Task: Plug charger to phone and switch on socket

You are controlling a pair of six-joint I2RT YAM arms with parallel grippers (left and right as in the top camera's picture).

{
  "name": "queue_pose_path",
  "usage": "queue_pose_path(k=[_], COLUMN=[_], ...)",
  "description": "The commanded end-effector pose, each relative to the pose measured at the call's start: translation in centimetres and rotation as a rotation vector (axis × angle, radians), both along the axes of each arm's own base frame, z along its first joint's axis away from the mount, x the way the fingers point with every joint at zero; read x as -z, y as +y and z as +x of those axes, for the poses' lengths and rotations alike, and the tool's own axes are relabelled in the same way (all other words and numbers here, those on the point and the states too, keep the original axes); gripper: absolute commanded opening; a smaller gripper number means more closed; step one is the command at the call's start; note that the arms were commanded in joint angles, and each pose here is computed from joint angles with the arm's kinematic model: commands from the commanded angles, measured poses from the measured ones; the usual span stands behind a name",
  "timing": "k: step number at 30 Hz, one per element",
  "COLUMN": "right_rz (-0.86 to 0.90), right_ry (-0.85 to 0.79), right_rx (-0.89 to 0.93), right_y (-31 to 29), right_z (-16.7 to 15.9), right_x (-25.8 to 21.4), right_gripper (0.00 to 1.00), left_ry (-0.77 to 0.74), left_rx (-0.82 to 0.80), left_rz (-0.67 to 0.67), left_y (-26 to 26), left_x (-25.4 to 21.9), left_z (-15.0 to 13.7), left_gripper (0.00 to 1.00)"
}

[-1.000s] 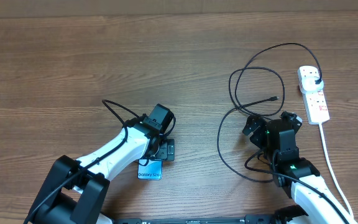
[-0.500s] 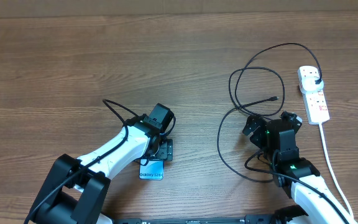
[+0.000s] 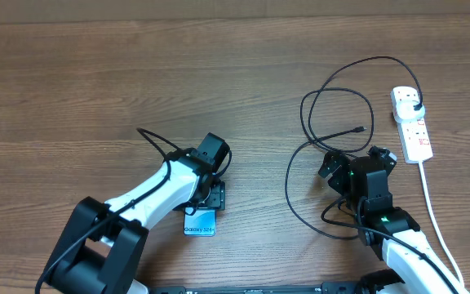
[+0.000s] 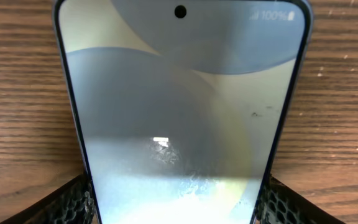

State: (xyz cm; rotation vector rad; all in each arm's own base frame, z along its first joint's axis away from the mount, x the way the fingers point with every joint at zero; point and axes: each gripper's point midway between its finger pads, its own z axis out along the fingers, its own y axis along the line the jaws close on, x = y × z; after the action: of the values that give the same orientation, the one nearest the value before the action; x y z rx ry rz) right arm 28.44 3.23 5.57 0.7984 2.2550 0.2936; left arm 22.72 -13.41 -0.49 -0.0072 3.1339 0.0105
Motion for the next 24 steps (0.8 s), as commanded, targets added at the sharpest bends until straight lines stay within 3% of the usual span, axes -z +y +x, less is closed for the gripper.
queue_pose_path(k=[1,7,15,19,24], right_rz=[-0.017,0.002,0.065,0.15,0.276], right_ry=[-0.016,-0.014,0.018,0.036,0.064], right_rx=[0.008,-0.01,-0.071,-0.152,-0.272], right_y=[-0.3,0.1,1.6,3.6,6.5], right_z=[0.4,0.4,-0.1,-0.5,-1.5], right_x=[-0.6,-0.5,-0.1,-0.1,-0.3], right_gripper=[0.99,1.0,1.0,1.0,0.99], left_ry=[0.104,0.088,0.081,0.1,0.119], left_rx=[-0.003,0.002,-0.008,-0.03,-0.048], left_rz=[-0.073,-0.17,-0.179,-0.18,-0.284], left_y=[-1.8,-4.6,-5.0,-4.3,-4.6], left_x=[0.5,-3.0,-5.0,-6.2,-8.5], left_z=[-1.0,1.3,2.3,2.7,3.9], left_gripper=[0.73,0.71,0.69,0.68,0.66])
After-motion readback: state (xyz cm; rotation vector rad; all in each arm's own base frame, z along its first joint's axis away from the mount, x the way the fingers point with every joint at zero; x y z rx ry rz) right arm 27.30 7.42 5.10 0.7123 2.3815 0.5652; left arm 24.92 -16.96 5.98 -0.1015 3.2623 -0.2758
